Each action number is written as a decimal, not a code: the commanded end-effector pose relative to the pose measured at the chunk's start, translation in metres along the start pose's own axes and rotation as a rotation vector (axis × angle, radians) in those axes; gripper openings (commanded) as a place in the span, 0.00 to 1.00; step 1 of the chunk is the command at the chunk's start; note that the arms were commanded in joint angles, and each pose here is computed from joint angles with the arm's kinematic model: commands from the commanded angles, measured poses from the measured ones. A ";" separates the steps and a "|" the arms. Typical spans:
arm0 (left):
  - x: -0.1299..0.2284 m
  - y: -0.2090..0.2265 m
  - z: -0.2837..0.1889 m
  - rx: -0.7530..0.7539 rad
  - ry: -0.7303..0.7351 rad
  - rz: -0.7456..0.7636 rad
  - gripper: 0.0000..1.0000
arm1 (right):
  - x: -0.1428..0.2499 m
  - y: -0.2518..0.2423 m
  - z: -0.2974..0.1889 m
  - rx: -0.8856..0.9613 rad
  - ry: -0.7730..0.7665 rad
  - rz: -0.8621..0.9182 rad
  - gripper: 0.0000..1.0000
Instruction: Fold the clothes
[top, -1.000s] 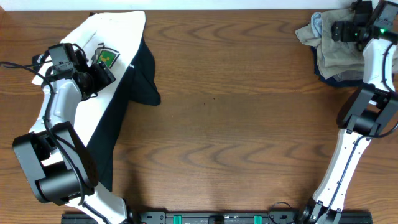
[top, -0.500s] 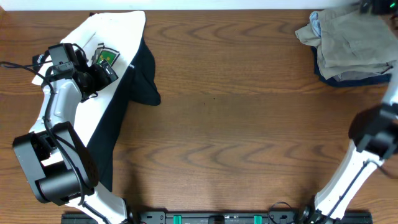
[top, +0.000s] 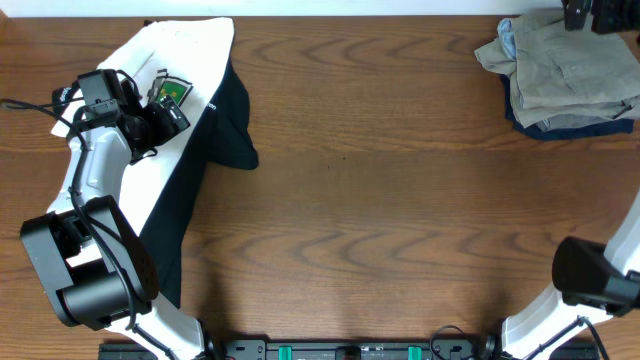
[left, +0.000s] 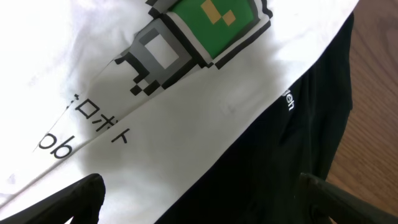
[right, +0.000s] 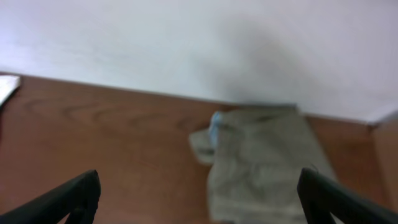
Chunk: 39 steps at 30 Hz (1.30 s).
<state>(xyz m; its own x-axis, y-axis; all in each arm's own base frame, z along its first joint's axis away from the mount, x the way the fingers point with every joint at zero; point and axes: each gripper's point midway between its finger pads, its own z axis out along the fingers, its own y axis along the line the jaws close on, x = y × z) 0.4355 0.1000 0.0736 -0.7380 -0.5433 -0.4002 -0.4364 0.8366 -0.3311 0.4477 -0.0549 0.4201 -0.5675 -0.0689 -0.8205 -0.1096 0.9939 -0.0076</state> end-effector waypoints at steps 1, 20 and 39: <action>-0.010 -0.005 -0.010 0.006 -0.035 0.014 0.98 | 0.008 0.017 -0.017 -0.029 0.029 0.115 0.99; -0.010 -0.005 -0.010 0.005 -0.036 0.014 0.98 | 0.062 0.066 -0.034 -0.169 0.332 0.799 0.99; -0.010 -0.005 -0.010 0.005 -0.035 0.014 0.98 | 0.026 0.099 -0.032 -0.165 0.019 0.021 0.99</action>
<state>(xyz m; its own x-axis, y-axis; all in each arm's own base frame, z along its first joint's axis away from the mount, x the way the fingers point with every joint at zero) 0.4356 0.1001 0.0736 -0.7378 -0.5433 -0.4005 -0.4363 0.8367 -0.3311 0.4103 0.0303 0.4091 -0.6560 0.1096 -0.7467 -0.1140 0.9637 0.2416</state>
